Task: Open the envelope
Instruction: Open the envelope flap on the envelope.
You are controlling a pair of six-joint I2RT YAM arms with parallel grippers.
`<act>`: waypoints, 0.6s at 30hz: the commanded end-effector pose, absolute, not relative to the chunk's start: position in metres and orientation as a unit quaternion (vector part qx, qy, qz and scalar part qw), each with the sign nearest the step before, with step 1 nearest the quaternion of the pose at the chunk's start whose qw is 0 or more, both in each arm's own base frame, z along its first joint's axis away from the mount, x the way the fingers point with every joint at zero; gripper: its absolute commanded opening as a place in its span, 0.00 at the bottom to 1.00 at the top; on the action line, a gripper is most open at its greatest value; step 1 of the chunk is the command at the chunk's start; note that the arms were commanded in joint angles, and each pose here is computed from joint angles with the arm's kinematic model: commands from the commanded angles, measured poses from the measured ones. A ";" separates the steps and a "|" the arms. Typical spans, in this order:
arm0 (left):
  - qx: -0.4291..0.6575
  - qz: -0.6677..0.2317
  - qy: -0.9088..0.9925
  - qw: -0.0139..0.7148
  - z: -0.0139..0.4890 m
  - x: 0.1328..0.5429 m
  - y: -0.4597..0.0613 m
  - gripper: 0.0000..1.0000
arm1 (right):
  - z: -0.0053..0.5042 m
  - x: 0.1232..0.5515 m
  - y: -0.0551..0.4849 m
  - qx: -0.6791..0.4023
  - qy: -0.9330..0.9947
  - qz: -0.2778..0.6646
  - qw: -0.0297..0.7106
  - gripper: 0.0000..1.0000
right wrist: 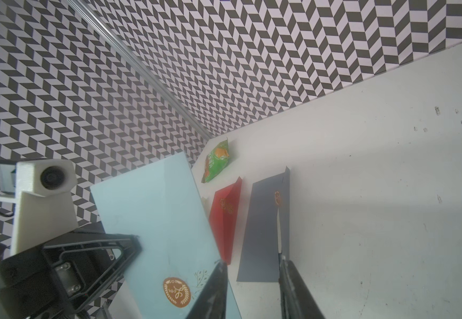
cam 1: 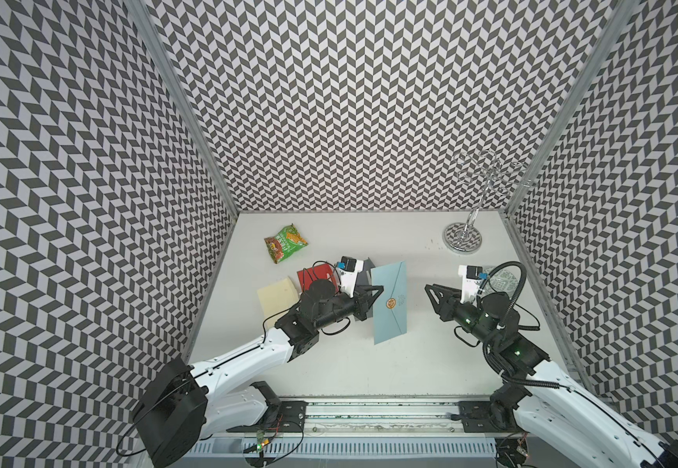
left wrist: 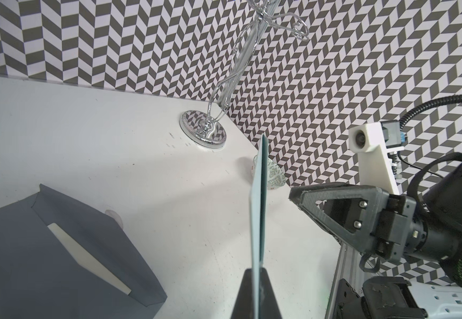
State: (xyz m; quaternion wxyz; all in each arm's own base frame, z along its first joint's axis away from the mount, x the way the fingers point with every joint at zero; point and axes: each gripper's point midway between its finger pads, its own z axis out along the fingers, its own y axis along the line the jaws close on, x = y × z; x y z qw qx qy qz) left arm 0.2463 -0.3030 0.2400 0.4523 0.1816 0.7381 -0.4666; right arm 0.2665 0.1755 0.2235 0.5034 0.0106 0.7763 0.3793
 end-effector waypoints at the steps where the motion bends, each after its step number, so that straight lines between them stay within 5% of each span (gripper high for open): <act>1: 0.195 -0.463 0.734 0.457 0.244 0.241 -0.301 0.00 | 0.262 0.273 0.185 0.006 0.758 0.397 0.518 0.32; 18: 0.191 -0.450 0.732 0.474 0.243 0.236 -0.288 0.00 | 0.269 0.269 0.222 -0.020 0.784 0.374 0.494 0.38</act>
